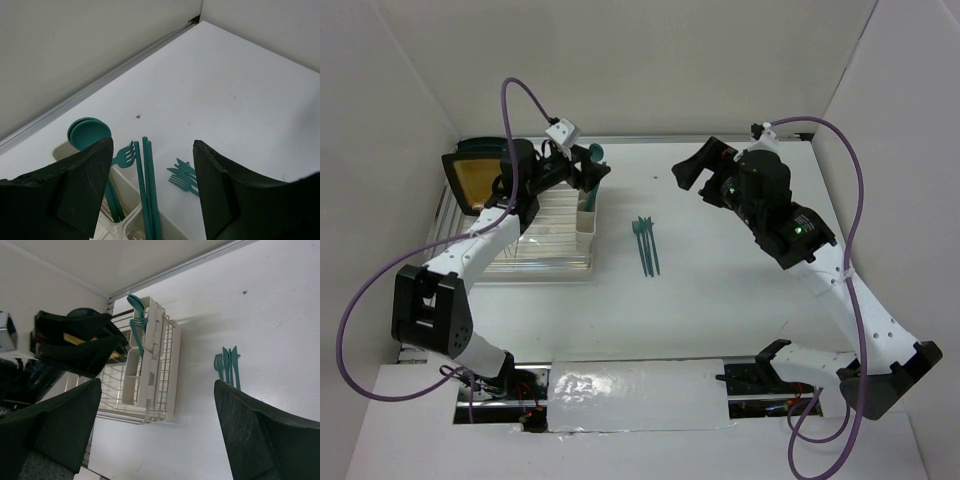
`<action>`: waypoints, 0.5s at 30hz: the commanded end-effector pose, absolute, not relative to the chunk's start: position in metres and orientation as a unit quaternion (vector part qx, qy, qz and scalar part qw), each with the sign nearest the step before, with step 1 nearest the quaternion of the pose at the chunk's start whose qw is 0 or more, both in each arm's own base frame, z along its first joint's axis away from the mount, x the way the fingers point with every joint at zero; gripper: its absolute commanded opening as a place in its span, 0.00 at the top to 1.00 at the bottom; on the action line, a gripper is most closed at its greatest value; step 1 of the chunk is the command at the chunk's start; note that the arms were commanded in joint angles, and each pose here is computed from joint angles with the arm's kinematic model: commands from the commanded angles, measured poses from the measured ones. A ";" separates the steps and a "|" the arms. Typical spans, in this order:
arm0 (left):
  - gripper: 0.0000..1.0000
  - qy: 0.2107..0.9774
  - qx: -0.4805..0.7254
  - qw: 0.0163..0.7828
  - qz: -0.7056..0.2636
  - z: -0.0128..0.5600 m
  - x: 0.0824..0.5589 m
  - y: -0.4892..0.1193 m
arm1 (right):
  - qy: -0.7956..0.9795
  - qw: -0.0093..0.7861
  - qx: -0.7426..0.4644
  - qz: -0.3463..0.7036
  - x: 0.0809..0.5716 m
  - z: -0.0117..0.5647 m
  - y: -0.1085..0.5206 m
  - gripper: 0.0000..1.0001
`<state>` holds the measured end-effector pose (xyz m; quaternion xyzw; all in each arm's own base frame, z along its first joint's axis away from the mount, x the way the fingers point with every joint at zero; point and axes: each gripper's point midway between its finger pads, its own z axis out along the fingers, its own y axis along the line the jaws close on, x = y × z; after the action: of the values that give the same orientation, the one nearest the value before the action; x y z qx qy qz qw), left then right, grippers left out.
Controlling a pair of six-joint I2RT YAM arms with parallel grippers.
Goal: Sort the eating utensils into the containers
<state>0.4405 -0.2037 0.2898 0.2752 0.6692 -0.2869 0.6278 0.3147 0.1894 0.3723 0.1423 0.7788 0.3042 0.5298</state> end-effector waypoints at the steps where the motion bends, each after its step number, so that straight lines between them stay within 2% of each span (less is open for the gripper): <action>1: 0.22 0.626 0.269 0.681 -0.268 0.351 0.431 -0.194 | 0.773 0.535 0.142 0.311 0.311 0.376 0.190 0.00; 6: 0.21 0.621 0.252 0.690 -0.272 0.375 0.410 -0.188 | 0.776 0.529 0.120 0.322 0.306 0.373 0.201 0.00; 10: 0.20 0.637 0.235 0.677 -0.284 0.374 0.389 -0.184 | 0.803 0.491 0.098 0.323 0.300 0.342 0.219 0.00; 15: 0.20 0.661 0.229 0.637 -0.324 0.369 0.357 -0.192 | 0.825 0.506 0.109 0.226 0.319 0.275 0.196 0.00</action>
<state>0.3760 -0.1863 0.3744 0.2394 0.6437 -0.2933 0.6651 0.3070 0.2061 0.3011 0.1089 0.8200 0.2742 0.4905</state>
